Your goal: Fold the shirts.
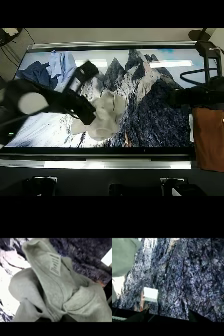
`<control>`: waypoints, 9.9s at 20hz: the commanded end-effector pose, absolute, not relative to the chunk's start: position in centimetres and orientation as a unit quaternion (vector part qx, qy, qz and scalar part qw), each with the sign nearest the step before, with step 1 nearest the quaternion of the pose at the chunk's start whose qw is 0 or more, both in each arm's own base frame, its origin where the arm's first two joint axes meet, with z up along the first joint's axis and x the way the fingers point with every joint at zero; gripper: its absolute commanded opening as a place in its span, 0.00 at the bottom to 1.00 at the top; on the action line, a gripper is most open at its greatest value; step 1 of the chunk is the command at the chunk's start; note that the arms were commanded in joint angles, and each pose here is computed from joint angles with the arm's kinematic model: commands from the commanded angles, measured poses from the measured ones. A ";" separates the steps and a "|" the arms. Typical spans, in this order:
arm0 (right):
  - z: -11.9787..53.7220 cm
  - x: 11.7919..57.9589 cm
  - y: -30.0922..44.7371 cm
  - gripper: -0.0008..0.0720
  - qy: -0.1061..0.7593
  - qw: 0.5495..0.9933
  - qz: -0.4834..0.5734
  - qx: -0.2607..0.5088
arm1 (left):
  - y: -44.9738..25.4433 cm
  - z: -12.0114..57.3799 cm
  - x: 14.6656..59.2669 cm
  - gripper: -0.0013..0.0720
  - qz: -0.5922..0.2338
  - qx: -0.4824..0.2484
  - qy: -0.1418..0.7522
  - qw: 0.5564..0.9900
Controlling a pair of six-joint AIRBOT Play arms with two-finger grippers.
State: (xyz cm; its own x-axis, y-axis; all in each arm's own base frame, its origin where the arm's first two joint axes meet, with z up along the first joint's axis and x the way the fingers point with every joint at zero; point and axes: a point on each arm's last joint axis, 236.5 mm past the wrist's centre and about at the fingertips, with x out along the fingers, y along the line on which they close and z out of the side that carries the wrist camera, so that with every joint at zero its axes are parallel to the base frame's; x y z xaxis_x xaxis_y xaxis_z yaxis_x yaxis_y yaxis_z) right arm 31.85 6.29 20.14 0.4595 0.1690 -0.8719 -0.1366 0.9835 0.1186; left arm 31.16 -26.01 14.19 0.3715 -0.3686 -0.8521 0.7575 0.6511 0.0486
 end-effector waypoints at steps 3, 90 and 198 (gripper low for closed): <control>17.7 32.8 7.2 0.78 0.551 0.829 0.085 0.050 | -22.5 1.4 32.5 0.14 -0.312 0.266 0.504 0.760; 18.7 49.3 5.7 0.07 0.304 0.952 0.006 -0.023 | 1.7 15.4 37.9 0.06 0.017 -0.117 0.350 0.929; 2.5 59.8 7.7 0.08 0.390 0.879 -0.092 0.259 | 2.1 -1.4 52.9 0.07 -0.028 -0.374 0.410 0.831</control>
